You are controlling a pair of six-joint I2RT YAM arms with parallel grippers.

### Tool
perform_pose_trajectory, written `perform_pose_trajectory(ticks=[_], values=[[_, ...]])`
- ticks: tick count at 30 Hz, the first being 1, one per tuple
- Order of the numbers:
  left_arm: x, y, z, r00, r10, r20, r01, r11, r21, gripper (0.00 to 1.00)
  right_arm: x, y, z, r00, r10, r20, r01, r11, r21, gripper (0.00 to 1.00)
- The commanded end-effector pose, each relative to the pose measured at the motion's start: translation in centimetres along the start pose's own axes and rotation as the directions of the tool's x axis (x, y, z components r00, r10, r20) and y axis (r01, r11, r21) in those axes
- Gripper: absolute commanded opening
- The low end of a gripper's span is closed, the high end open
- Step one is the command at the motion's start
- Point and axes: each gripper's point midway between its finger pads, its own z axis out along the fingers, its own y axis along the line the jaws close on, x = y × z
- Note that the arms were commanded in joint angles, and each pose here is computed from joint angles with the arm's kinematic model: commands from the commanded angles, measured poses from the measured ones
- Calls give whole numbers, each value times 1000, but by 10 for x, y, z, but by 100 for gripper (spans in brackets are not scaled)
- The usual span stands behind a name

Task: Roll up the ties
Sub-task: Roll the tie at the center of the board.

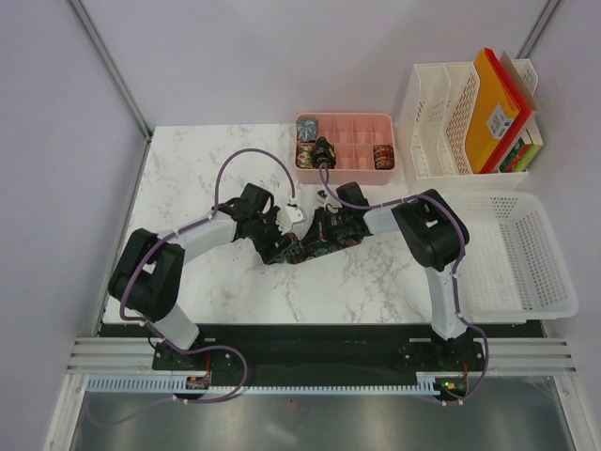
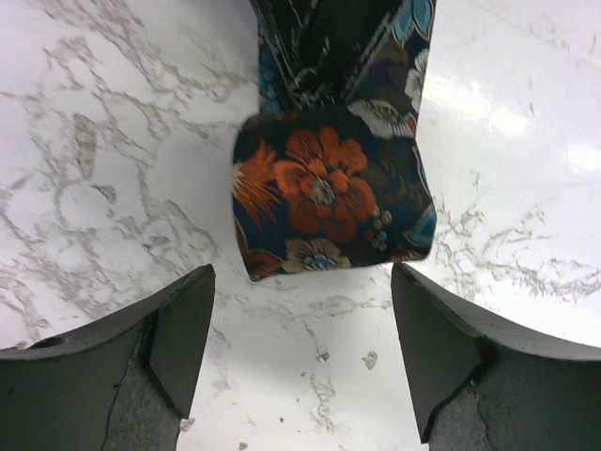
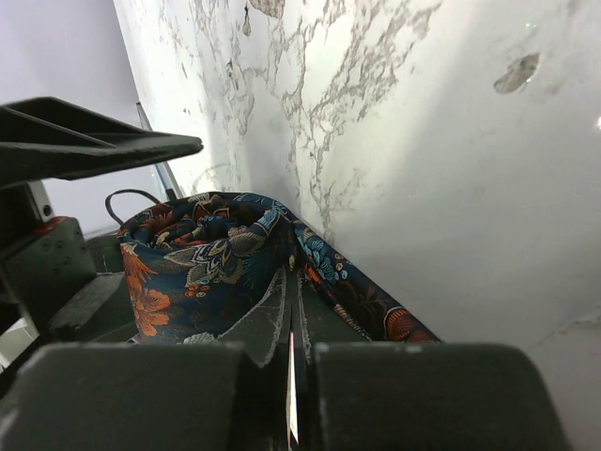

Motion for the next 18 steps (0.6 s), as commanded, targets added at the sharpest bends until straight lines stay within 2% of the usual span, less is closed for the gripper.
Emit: perform_pose_trajectory(ticks=[1, 12, 18], values=[[-29, 5, 3, 996, -47, 72, 45, 999, 24, 83, 22, -56, 6, 999, 48, -17, -45, 984, 175, 0], [-43, -21, 14, 990, -99, 95, 86, 987, 136, 88, 20, -56, 6, 999, 51, -5, -50, 983, 179, 0], [-52, -18, 4, 985, -123, 118, 110, 988, 105, 75, 20, -55, 5, 999, 49, -4, -48, 983, 178, 0]])
